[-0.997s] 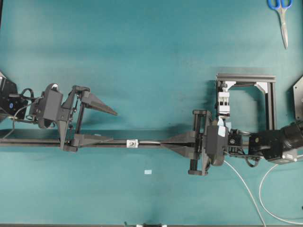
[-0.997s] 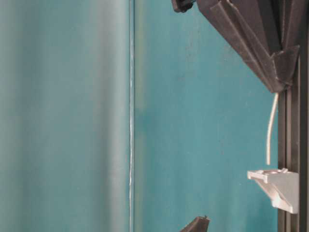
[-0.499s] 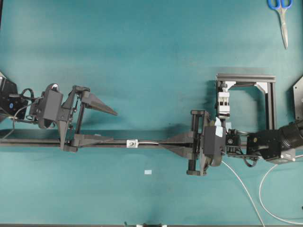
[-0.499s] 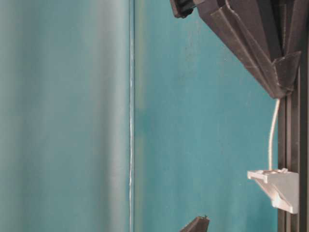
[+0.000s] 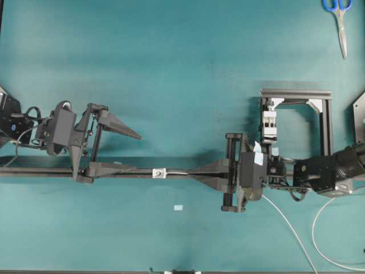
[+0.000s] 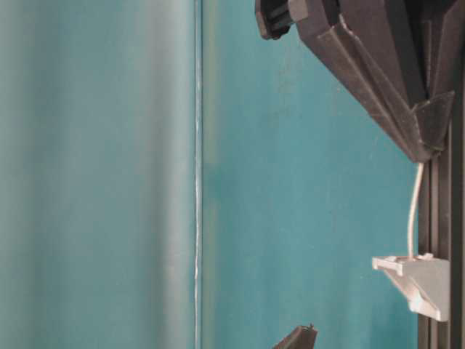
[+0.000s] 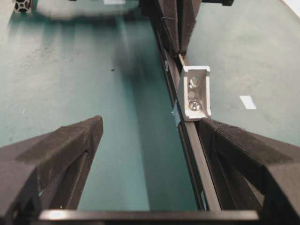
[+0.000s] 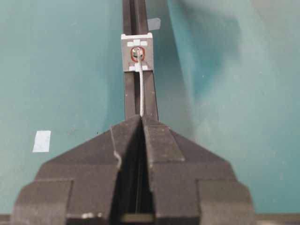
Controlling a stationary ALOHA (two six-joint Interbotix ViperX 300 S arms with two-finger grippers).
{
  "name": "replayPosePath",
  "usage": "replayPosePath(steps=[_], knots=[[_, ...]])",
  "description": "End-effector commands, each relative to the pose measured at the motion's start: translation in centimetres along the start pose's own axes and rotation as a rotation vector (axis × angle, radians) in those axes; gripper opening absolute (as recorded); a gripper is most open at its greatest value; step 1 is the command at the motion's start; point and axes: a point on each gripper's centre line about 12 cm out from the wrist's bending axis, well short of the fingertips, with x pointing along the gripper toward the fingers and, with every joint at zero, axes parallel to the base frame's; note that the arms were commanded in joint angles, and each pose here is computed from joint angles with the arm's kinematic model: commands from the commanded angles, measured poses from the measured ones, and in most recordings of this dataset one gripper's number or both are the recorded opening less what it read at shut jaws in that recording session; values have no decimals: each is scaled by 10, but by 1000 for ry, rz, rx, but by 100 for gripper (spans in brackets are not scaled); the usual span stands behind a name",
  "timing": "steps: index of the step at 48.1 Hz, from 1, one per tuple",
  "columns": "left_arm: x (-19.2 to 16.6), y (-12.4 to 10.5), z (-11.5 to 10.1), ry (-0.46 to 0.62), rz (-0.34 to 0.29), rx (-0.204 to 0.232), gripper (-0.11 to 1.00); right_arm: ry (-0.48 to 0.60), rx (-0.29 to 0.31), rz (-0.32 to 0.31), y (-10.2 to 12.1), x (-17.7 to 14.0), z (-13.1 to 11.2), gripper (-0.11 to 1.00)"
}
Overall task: Insert the wire into the hole on the left side and pull it with the left arm.
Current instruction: 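Push the wire tip leftward through the clip hole with the right gripper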
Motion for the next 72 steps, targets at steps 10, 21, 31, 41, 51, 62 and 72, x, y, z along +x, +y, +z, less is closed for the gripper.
replayPosePath(steps=[10, 21, 31, 41, 51, 62, 72], knots=[[2, -1, 8, -27, -3, 0, 65, -12, 15, -3, 1, 8, 7, -8], [2, -1, 7, -11, -3, -7, 65, -18, -1, -4, 2, 13, 9, -8], [7, -2, 11, 25, -4, -11, 65, 3, -5, -8, 2, 21, 11, -8], [8, -7, 14, 49, -21, -12, 65, 4, -6, -11, 2, 26, 11, -8], [8, -11, 13, 61, -34, -41, 65, -1, -8, -6, 3, 27, 13, -8], [9, -12, 13, 71, -37, -64, 64, -5, -14, 1, 3, 29, 15, -8], [18, -14, 13, 107, -36, -70, 62, -7, -17, 4, 2, 30, 16, -8]])
